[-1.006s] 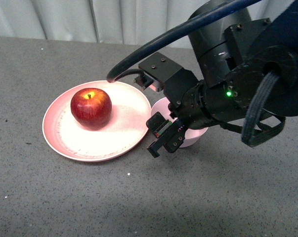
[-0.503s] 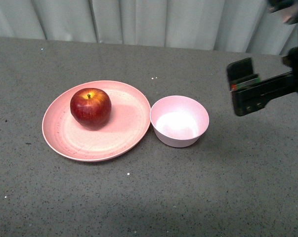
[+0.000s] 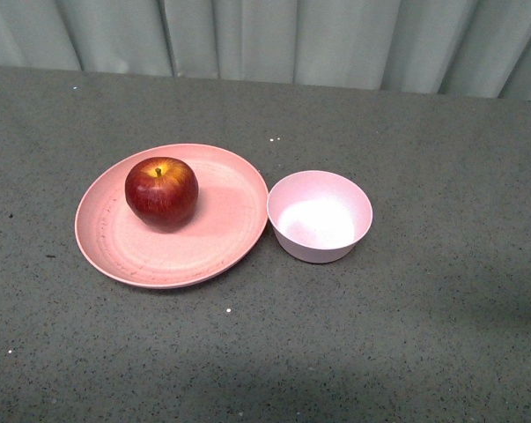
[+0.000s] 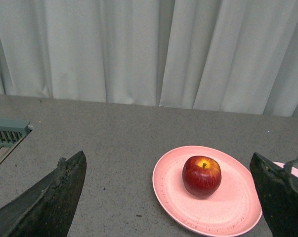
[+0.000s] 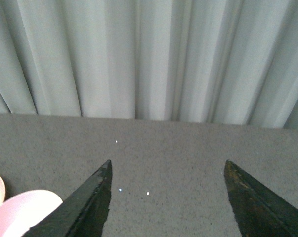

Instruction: Move apple from plate to bowl

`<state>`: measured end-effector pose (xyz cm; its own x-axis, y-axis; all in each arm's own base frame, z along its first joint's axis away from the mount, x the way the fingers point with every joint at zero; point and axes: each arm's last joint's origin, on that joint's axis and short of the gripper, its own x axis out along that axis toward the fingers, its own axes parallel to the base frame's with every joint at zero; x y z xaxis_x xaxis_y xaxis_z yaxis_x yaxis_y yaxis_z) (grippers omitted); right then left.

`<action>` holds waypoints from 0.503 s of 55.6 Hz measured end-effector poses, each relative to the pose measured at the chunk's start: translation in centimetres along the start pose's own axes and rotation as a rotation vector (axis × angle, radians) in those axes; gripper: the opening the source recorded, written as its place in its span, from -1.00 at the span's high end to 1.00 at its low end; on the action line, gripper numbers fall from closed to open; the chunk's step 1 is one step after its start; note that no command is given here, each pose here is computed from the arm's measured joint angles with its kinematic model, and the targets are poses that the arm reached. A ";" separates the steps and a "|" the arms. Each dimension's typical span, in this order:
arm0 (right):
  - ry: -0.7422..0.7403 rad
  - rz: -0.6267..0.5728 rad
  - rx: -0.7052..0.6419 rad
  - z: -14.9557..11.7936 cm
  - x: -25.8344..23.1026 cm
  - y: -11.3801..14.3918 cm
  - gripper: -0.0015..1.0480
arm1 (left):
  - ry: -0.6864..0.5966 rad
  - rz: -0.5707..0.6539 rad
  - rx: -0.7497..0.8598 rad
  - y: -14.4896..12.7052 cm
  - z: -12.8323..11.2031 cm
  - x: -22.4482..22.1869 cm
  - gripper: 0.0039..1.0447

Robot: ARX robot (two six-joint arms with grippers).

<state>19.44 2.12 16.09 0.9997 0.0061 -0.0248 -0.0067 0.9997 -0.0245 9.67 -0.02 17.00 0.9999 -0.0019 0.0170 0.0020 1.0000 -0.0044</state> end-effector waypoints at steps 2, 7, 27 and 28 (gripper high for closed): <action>-0.012 0.000 0.003 0.2 -0.3 -0.1 -0.12 | 0.000 0.000 0.000 0.0 0.0 0.0 -0.88; -0.011 -0.006 0.006 0.1 -1.2 -0.5 0.15 | 0.000 0.000 0.000 0.0 0.0 0.0 -0.88; -0.008 -0.007 0.015 -0.1 -4.2 -2.1 0.98 | 0.000 0.000 0.000 0.0 0.0 0.0 -0.88; -0.008 -0.007 0.015 -0.1 -4.2 -2.1 0.98 | 0.000 0.000 0.000 0.0 0.0 0.0 -0.88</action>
<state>15.21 0.04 16.18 0.9999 -0.0011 -0.0166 0.0010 0.9999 -0.0102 9.67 -0.02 17.00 0.9999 -0.0019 0.0170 0.0020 1.0000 -0.0044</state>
